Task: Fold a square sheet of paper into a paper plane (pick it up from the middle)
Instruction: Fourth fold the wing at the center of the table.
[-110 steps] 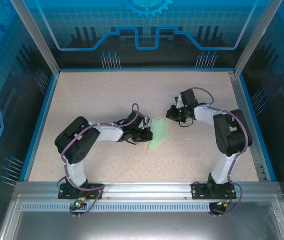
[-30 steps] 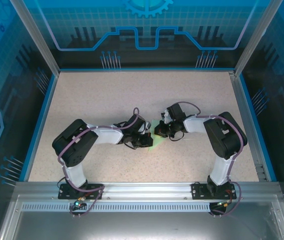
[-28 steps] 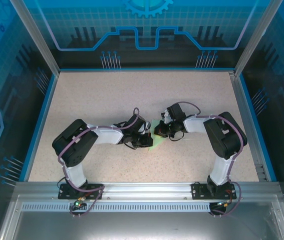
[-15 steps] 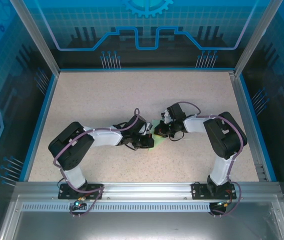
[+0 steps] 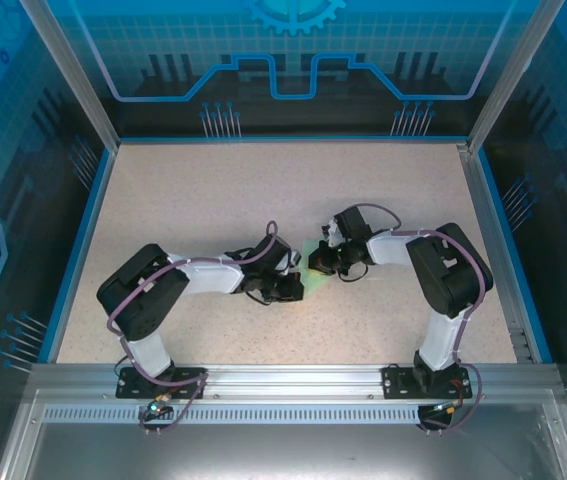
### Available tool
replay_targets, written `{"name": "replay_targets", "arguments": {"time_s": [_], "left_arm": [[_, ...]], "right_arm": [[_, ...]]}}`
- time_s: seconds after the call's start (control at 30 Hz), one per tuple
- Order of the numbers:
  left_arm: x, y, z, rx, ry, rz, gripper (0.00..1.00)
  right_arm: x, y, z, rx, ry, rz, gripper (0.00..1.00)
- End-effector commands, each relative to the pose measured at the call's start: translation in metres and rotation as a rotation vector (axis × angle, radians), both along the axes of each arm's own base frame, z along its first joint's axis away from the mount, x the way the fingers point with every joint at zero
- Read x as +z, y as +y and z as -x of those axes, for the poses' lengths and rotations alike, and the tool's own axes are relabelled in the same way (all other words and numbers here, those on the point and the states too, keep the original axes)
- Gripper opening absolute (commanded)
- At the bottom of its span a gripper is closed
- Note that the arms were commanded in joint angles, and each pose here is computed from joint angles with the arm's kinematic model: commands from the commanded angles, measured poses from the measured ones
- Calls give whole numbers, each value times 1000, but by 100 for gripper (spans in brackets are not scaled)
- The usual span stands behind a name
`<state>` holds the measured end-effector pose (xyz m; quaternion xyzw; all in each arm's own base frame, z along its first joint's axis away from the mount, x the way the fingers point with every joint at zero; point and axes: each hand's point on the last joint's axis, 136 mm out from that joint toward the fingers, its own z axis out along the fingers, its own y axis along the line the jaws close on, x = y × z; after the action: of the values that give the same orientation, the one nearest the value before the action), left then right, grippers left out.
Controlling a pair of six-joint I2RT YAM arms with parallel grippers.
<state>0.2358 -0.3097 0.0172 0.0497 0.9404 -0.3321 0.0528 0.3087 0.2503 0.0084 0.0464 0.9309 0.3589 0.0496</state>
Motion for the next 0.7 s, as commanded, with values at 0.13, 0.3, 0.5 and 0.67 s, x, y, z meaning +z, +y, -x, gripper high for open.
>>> {"name": "replay_targets", "arguments": {"time_s": [0.13,0.3,0.5,0.67], "left_arm": [[-28,17,19,35,85,-69,3],[-28,25,21,45,79,-101,2],[-13,19,21,32,62,-56,2],[23,2,2,33,-36,35,3]], "right_arm": [[-51,-31,22,-54,123,174,4],[-52,-32,23,-56,125,177,3],[-52,-32,22,-56,123,175,3],[-52,-32,22,-56,123,173,4]]}}
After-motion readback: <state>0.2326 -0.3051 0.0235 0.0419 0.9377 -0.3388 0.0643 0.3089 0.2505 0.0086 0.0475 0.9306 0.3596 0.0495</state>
